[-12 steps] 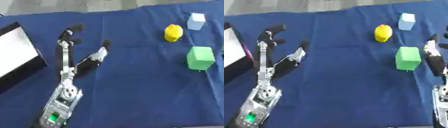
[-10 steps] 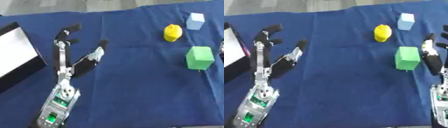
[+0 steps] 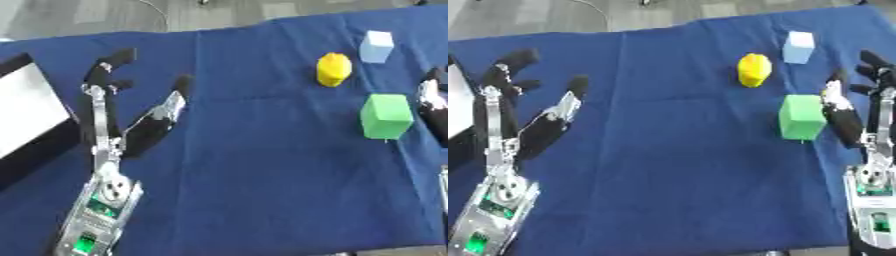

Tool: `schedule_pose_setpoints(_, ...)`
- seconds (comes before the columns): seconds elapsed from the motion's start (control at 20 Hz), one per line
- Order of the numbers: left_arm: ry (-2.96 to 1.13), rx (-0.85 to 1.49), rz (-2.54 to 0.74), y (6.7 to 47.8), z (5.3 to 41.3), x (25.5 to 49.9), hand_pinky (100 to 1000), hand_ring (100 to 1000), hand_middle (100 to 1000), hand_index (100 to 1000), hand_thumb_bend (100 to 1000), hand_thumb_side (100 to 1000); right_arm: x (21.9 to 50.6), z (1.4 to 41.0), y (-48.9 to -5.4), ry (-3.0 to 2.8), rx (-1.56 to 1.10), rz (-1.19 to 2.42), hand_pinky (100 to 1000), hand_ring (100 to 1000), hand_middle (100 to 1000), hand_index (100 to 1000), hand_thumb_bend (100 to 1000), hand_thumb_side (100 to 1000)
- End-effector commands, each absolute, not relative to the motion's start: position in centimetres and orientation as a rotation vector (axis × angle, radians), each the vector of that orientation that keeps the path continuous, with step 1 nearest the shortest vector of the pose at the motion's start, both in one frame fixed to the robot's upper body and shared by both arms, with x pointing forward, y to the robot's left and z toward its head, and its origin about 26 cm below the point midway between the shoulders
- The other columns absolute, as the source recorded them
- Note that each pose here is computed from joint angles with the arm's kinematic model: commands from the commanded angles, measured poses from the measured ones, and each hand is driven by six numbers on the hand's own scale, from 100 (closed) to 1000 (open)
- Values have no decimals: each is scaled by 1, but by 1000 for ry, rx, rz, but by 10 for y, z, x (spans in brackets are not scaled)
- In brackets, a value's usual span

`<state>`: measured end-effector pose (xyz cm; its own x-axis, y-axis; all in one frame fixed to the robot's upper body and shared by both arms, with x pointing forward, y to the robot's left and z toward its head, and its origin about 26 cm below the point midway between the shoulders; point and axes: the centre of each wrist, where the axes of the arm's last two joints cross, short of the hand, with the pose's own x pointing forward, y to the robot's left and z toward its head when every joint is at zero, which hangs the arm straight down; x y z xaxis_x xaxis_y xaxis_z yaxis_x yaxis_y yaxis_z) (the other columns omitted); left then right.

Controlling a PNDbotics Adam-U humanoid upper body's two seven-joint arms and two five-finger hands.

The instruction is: Pick up the objects with one hand, pass them to the other hand, and then place them into the box on the other side of the table.

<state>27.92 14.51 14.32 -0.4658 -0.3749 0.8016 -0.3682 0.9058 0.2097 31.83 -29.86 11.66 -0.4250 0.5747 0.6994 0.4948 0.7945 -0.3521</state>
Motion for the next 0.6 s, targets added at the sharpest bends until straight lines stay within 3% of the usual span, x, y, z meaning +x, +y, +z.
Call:
schedule_pose_setpoints(0.05, -2120, 554, -1, 150, 150, 278, 703, 856, 686, 756, 663, 411, 318, 123, -302, -2122, -801, 137, 694, 838, 838, 859, 100, 517)
schedule_pose_setpoints(0.4, -2120, 570, -13, 151, 147, 277, 705, 858, 690, 755, 674, 407, 315, 123, -307, -2103, -829, 149, 701, 849, 854, 876, 100, 516)
schedule_pose_setpoints(0.6, -2127, 564, -38, 150, 147, 277, 706, 860, 690, 755, 676, 407, 318, 128, -316, -2101, -878, 299, 753, 916, 920, 938, 100, 502)
